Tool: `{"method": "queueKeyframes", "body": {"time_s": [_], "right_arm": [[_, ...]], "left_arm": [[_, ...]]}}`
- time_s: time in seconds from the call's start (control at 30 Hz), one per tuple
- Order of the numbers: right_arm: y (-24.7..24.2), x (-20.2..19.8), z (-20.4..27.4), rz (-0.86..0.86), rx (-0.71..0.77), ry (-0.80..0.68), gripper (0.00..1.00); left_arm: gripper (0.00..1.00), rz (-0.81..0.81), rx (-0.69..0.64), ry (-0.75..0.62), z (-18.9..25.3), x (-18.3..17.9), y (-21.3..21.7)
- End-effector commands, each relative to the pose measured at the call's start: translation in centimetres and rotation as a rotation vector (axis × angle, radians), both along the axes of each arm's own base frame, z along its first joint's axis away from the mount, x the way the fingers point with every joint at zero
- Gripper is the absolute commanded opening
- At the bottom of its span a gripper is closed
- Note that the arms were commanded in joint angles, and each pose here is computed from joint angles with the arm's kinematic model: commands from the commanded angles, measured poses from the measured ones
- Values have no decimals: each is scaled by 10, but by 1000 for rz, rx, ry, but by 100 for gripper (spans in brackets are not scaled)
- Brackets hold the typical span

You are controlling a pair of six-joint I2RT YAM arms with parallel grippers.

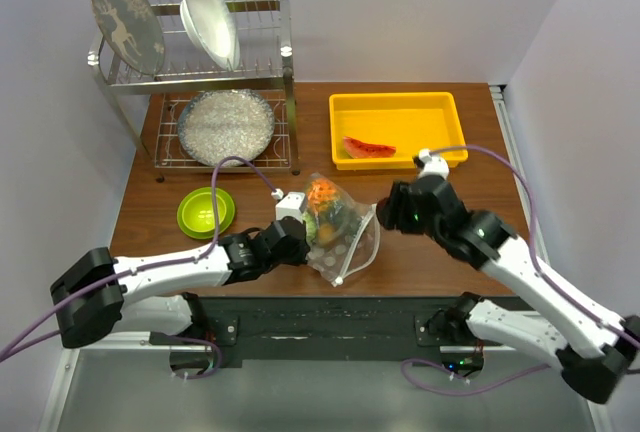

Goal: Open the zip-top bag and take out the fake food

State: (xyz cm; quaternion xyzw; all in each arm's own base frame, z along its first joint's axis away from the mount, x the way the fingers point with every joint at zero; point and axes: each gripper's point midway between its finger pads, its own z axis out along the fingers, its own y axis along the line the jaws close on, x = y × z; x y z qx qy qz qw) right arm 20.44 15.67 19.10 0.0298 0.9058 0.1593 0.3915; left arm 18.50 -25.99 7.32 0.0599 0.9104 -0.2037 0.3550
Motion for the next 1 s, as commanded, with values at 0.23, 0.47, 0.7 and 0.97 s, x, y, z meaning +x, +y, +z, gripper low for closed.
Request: {"method": "queueKeyframes", "body": {"time_s": [0.23,0.47,0.7,0.97], "right_arm": [[-53,207,36,-302,-65,-122,27],[-85,272,-8,-413,-109,-57,45],[-96,299,-42,-386,-85,10,77],[-89,273,-18,-344,-56,35,86]], "left_arm": [[0,-99,-64,-62,30,0,-15],[0,-122,-75,-121,60,11,-28],[0,-113,-42,-152,71,30,-30],[2,-57,7,-179,79,69,-22]]}}
